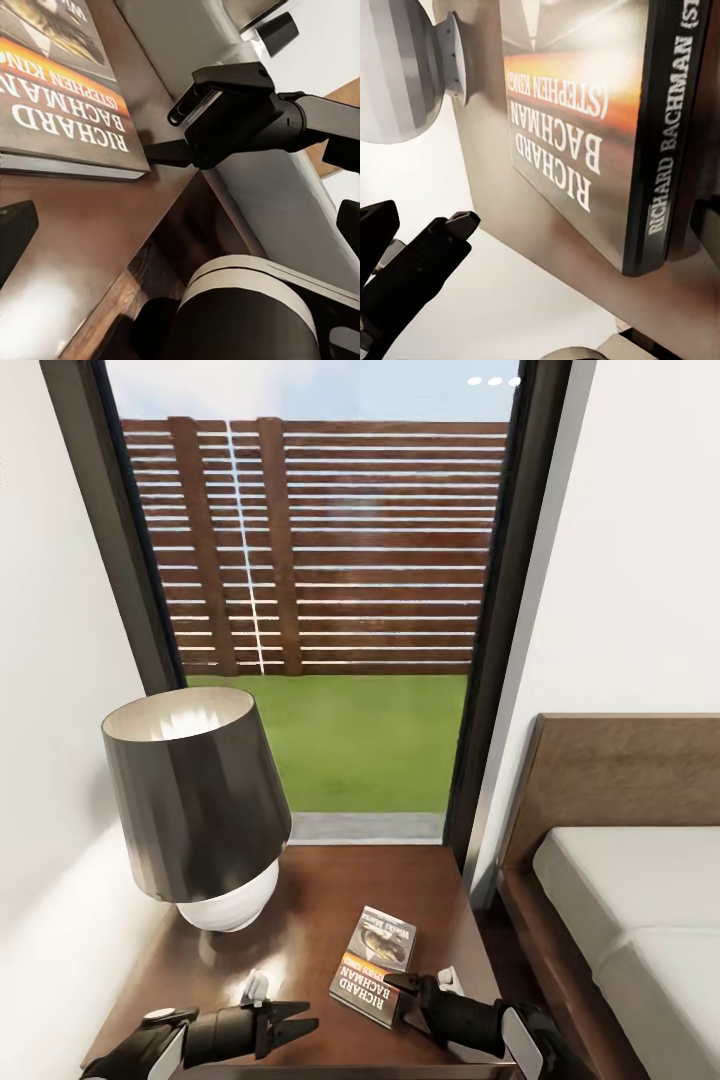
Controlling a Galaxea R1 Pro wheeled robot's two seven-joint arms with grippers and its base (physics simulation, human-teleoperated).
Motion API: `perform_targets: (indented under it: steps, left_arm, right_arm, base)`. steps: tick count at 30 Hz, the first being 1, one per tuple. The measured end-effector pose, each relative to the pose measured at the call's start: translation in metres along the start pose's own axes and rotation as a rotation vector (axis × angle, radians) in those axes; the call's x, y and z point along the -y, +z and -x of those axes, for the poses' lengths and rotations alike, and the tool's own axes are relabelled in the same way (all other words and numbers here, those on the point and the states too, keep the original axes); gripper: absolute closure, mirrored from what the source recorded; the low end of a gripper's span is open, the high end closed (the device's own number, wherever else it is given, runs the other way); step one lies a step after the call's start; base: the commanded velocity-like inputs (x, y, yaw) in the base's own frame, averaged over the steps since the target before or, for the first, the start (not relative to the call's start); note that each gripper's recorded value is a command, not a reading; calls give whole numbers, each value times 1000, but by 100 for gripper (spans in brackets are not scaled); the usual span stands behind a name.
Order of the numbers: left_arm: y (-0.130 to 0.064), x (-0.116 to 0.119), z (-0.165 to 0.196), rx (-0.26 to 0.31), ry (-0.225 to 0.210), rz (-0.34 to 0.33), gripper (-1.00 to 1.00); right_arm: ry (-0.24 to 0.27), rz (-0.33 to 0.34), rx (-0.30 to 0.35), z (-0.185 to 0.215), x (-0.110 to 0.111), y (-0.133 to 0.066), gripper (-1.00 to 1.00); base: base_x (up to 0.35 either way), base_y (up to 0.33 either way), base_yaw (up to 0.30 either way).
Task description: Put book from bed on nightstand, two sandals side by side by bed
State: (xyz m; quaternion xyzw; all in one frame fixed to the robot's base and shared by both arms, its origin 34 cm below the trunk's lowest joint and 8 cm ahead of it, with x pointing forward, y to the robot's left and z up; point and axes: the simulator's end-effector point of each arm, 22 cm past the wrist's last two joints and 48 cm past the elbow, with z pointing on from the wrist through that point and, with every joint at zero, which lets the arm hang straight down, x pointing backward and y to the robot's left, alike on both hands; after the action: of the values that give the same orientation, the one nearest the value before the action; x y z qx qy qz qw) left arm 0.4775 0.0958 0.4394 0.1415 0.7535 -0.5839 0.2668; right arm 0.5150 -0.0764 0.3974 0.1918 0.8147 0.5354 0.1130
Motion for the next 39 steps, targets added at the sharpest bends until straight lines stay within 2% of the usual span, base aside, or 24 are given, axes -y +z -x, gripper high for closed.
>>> perform_targets:
  steps: [7,26,39]
  left_arm:
    - [1,0,0,-2,0,1,-100]
    - [1,0,0,-1,0,-1,-100]
    - [-3,20,22,-1,-2,-1,-100]
  right_arm:
    - [-1,1,2,1,0,0,-100]
    - [-1,1,2,1,0,0,-100]
    - [-10,-7,3,7,-26,-9,-100]
  base:
    - [-136,-94,0]
    - [-8,-5,0]
    - [0,0,0]
